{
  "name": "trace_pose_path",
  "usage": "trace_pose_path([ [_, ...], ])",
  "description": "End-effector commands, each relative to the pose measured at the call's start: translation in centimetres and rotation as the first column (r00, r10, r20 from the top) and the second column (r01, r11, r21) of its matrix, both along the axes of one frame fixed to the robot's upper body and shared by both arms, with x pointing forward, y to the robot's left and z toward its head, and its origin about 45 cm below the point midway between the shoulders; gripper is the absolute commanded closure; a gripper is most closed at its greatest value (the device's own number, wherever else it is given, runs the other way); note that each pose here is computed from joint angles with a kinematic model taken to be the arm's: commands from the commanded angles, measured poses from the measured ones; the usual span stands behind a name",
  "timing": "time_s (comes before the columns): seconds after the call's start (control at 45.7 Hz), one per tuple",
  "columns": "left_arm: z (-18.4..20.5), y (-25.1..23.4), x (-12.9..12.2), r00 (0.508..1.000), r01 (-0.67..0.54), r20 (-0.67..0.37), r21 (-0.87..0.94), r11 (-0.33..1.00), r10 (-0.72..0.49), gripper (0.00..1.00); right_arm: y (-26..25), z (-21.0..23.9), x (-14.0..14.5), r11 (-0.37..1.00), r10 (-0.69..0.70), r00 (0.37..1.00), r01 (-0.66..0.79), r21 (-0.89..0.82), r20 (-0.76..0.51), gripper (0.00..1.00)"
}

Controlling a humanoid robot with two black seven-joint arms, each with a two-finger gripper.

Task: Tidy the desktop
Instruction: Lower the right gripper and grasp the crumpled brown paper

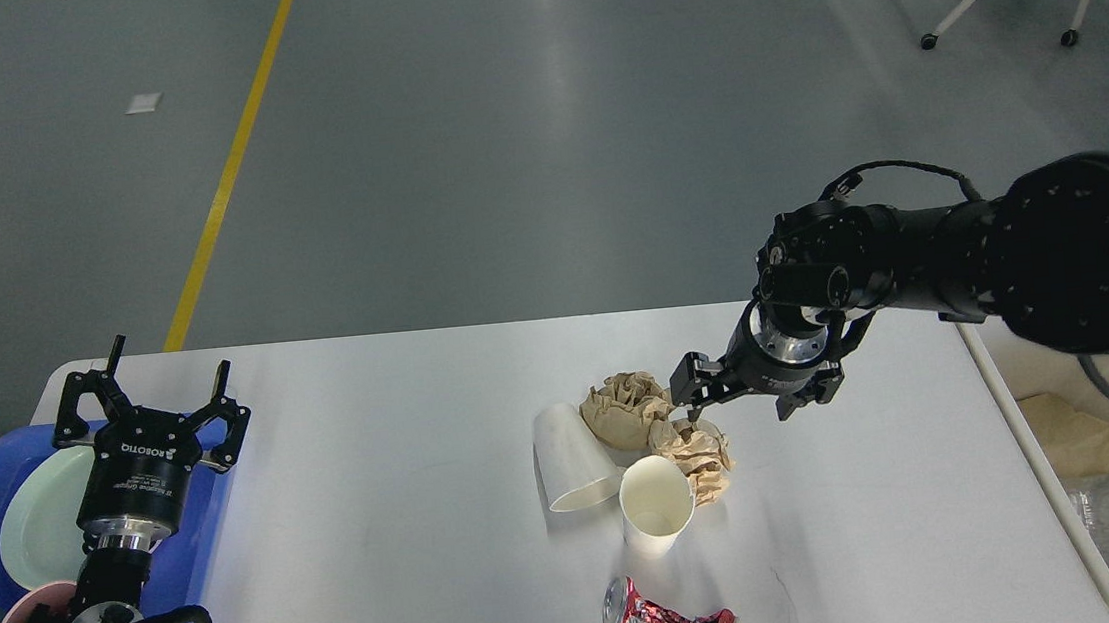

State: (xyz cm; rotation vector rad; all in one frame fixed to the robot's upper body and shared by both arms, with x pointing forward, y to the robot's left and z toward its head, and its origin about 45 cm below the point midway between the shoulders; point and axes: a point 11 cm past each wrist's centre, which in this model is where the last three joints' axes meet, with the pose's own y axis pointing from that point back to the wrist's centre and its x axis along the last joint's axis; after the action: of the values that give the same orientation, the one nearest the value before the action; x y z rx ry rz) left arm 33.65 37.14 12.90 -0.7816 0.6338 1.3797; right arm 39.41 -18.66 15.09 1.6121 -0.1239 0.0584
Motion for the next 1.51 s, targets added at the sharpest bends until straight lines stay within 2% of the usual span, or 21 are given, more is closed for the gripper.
trace_pose_path([
  [0.0,0.0,0.0,0.0,1.000,0.000,0.000,0.000,1.000,0.000,0.04,0.4,-2.7,-0.5,0.999,-0.019,1.000,0.019,0.028,-0.008,0.00],
  [0.525,0.0,0.0,0.0,1.000,0.000,0.000,0.000,1.000,0.000,0.04,3.5,-5.8,-1.2,0.990,-0.063,0.997,0.056,0.126,0.051,0.00],
  [0.919,0.0,0.0,0.0,1.000,0.000,0.000,0.000,1.000,0.000,0.04,2.7,-8.3,-1.8,0.989,-0.117,0.979,0.100,0.107,0.167,0.00],
  [1.072,0.0,0.0,0.0,1.000,0.000,0.000,0.000,1.000,0.000,0.04,2.7,-8.3,-1.7,0.989,-0.121,0.977,0.104,0.107,0.175,0.15],
  [1.182,0.0,0.0,0.0,1.000,0.000,0.000,0.000,1.000,0.000,0.04,2.7,-8.3,-1.7,0.989,-0.118,0.978,0.101,0.103,0.175,0.40],
  [1.291,0.0,0.0,0.0,1.000,0.000,0.000,0.000,1.000,0.000,0.04,2.7,-8.5,-2.2,0.990,-0.112,0.982,0.097,0.100,0.155,0.70],
  [1.488,0.0,0.0,0.0,1.000,0.000,0.000,0.000,1.000,0.000,0.04,2.5,-8.8,-2.5,0.991,-0.112,0.984,0.099,0.092,0.142,1.00],
])
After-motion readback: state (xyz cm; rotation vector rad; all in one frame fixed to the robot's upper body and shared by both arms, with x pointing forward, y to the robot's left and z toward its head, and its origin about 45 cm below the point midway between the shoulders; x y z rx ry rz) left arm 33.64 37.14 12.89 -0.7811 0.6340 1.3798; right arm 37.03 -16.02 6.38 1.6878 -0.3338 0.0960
